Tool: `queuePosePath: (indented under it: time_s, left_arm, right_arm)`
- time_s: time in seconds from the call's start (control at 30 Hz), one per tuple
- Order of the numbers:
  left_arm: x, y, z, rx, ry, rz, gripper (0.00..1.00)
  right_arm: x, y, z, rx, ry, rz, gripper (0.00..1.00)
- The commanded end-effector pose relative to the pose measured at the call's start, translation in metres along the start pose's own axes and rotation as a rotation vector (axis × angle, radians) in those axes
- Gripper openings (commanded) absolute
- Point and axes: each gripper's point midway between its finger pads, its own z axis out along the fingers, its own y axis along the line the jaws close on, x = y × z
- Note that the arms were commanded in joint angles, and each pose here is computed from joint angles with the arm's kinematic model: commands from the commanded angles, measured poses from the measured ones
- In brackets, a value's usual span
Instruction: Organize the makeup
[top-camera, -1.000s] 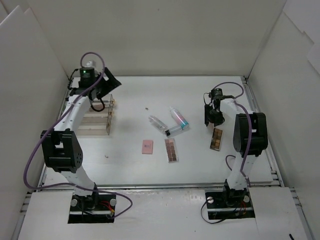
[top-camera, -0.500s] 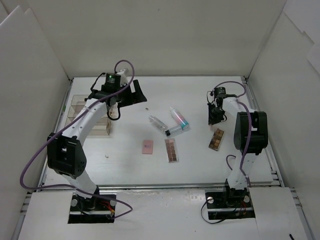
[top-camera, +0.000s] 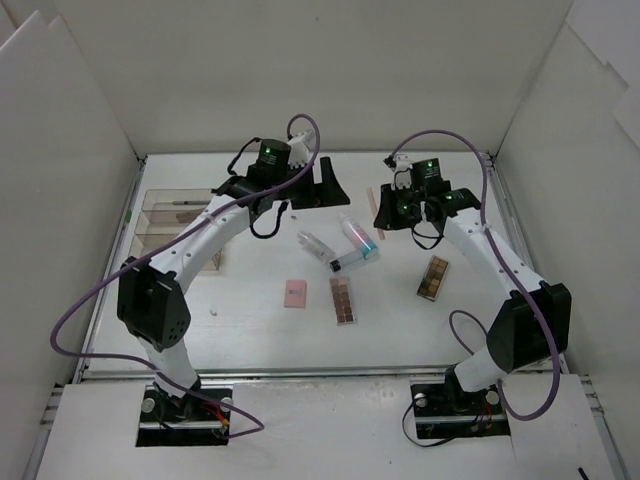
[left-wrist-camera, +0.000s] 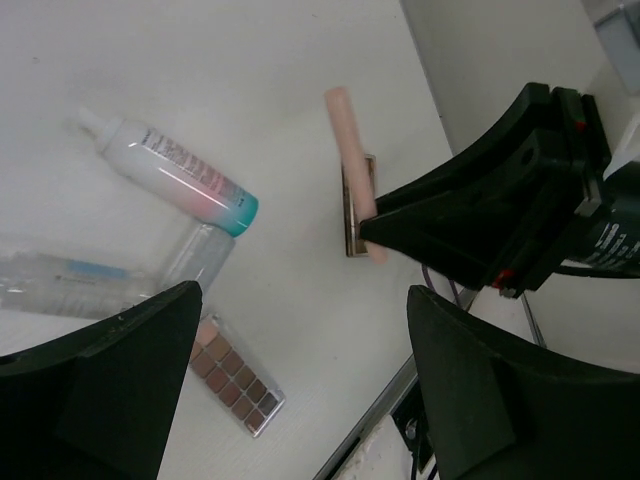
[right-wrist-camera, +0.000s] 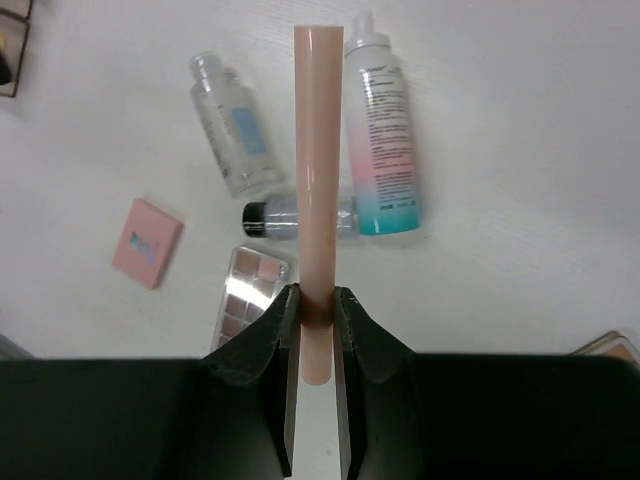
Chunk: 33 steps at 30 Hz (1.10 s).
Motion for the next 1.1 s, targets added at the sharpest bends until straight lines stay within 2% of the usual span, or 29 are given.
queuePosePath:
  time_s: [0.0, 0.23, 0.4, 0.47, 0.53, 0.57, 0.63, 0.7, 0.77, 0.8, 0.83, 0.87, 0.93, 1.07]
  left_arm:
    - [-0.017, -0.050, 0.001, 0.121, -0.059, 0.041, 0.78]
    - [-0.007, -0.063, 0.020, 0.127, -0.054, 0.029, 0.74]
    - [0.001, -0.060, 0.031, 0.102, -0.044, 0.013, 0.66]
    - [0.000, -0.057, 0.032, 0.094, -0.054, 0.009, 0.57]
    - [-0.001, -0.058, 0.031, 0.094, -0.063, 0.007, 0.44]
    - [-0.001, -0.057, 0.032, 0.093, -0.064, 0.006, 0.28]
    - [-0.003, -0.058, 0.030, 0.095, -0.073, 0.006, 0.08]
    - [-0.001, -0.059, 0.030, 0.098, -0.070, -0.006, 0.01]
    - [0.000, -0.056, 0.030, 0.108, -0.067, -0.029, 0.00]
    - [0.002, -0.050, 0.029, 0.109, -0.057, -0.042, 0.00]
    - [-0.004, -0.046, 0.026, 0.110, -0.074, -0.053, 0.00]
    - [-0.005, -0.042, 0.025, 0.107, -0.076, -0.068, 0.00]
    - [-0.015, -0.023, 0.016, 0.080, -0.106, -0.100, 0.00]
    - [-0.044, 0.026, -0.010, -0.019, -0.199, -0.164, 0.00]
  right_arm:
    - [0.007, 0.035, -0.008, -0.108, 0.003, -0.015, 0.00]
    - [-0.003, 0.066, -0.023, -0.168, -0.048, -0.048, 0.00]
    - [-0.006, 0.078, -0.026, -0.195, -0.056, -0.064, 0.00]
    - [-0.007, 0.083, -0.026, -0.205, -0.058, -0.072, 0.00]
    - [-0.007, 0.086, -0.027, -0.210, -0.060, -0.075, 0.01]
    - [-0.008, 0.088, -0.026, -0.216, -0.060, -0.081, 0.02]
    - [-0.008, 0.089, -0.025, -0.216, -0.059, -0.082, 0.03]
    - [-0.008, 0.092, -0.024, -0.222, -0.055, -0.082, 0.06]
    - [-0.009, 0.092, -0.022, -0.212, -0.055, -0.076, 0.21]
    - [-0.011, 0.092, -0.022, -0.208, -0.059, -0.074, 0.32]
    - [-0.013, 0.089, -0.022, -0.196, -0.062, -0.066, 0.50]
    - [-0.014, 0.088, -0.021, -0.189, -0.064, -0.061, 0.56]
    - [-0.015, 0.086, -0.021, -0.165, -0.071, -0.051, 0.67]
    - [-0.019, 0.068, -0.026, -0.111, -0.093, -0.015, 0.73]
